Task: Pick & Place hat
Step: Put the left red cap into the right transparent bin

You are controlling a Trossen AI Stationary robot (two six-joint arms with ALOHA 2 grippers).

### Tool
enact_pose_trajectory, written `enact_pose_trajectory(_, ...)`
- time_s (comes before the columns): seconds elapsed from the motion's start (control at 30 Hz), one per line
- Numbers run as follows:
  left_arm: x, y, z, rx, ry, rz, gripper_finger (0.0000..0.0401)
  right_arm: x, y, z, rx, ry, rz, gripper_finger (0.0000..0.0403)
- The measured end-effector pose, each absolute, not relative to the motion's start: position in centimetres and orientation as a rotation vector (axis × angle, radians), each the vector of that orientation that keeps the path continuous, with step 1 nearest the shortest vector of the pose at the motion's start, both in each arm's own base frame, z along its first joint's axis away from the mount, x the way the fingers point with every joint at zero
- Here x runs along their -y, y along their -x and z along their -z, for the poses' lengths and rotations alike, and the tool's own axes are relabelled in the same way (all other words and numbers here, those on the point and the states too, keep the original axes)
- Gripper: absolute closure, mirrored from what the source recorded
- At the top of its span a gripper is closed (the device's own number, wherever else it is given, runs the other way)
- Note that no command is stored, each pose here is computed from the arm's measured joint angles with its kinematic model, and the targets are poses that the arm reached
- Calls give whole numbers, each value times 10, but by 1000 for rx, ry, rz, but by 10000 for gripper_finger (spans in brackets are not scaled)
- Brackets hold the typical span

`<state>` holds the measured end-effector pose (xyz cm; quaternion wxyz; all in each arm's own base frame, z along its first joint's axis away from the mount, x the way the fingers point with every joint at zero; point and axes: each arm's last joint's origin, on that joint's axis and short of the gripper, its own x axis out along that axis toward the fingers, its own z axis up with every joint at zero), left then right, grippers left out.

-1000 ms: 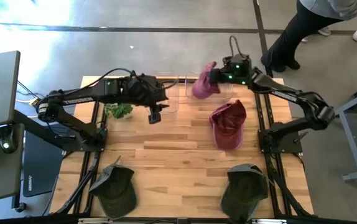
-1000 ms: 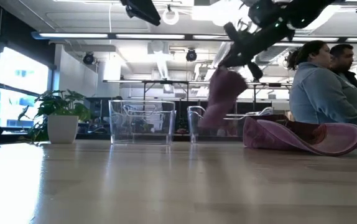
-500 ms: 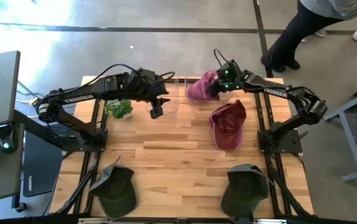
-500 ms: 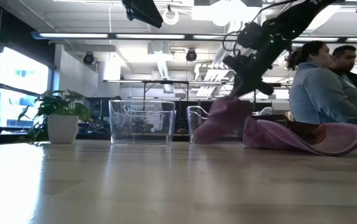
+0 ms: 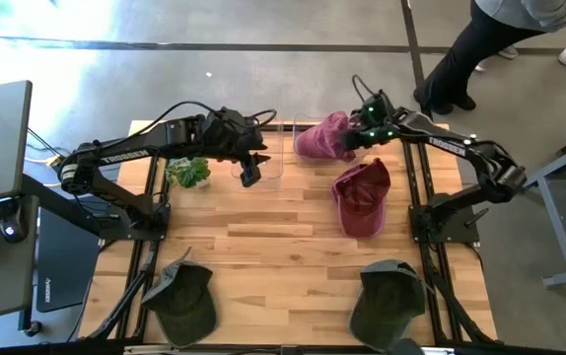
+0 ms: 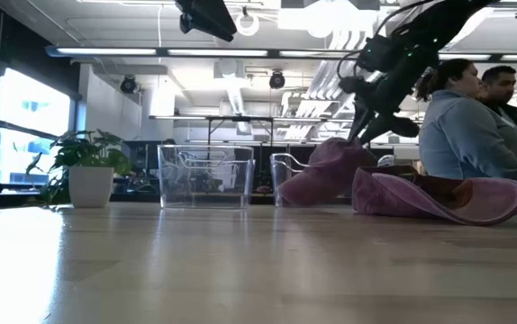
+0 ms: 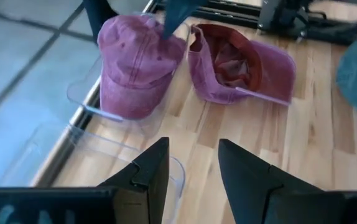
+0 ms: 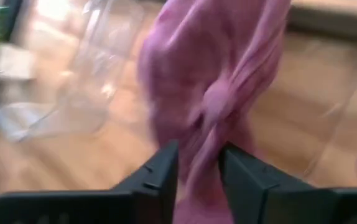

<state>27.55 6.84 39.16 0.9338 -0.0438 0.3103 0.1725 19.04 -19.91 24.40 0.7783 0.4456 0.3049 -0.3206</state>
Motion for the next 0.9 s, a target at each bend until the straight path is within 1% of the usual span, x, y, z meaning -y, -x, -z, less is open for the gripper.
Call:
enact_pose_trajectory(0.07,-71,-274,-390,-639,153,-357,268,199,-183,-251,-624,-1017,607,269)
enact_pose_trajectory(0.13,-76,-272,-390,-644,206,-338,268,201,-178,-260,-577,-1066,535,252)
enact_pose_trajectory(0.23,-82,-269,-388,-665,252,-305,268,208,-179,-281,-511,-1019,481,248)
enact_pose_trajectory(0.3,-88,-273,-383,-683,261,-293,268,214,-184,-300,-451,-929,472,259)
enact_pose_trajectory(0.37,-92,-281,-374,-712,261,-294,268,222,-189,-317,-406,-862,500,280)
enact_pose_trajectory(0.43,-94,-285,-366,-755,255,-292,268,232,-194,-329,-391,-788,542,309)
enact_pose_trajectory(0.5,-94,-288,-367,-743,224,-278,268,245,-199,-335,-406,-721,579,345)
enact_pose_trajectory(0.57,-94,-288,-367,-746,215,-278,268,262,-206,-333,-440,-676,584,383)
enact_pose_trajectory(0.6,-94,-288,-367,-748,215,-284,268,271,-210,-331,-459,-653,584,392)
enact_pose_trajectory(0.73,-96,-290,-369,-710,245,-335,268,307,-225,-308,-583,-630,604,388)
enact_pose_trajectory(0.83,-97,-292,-371,-665,277,-382,268,328,-233,-285,-706,-604,631,399)
enact_pose_trajectory(0.9,-98,-293,-373,-642,277,-402,268,337,-237,-272,-778,-583,645,399)
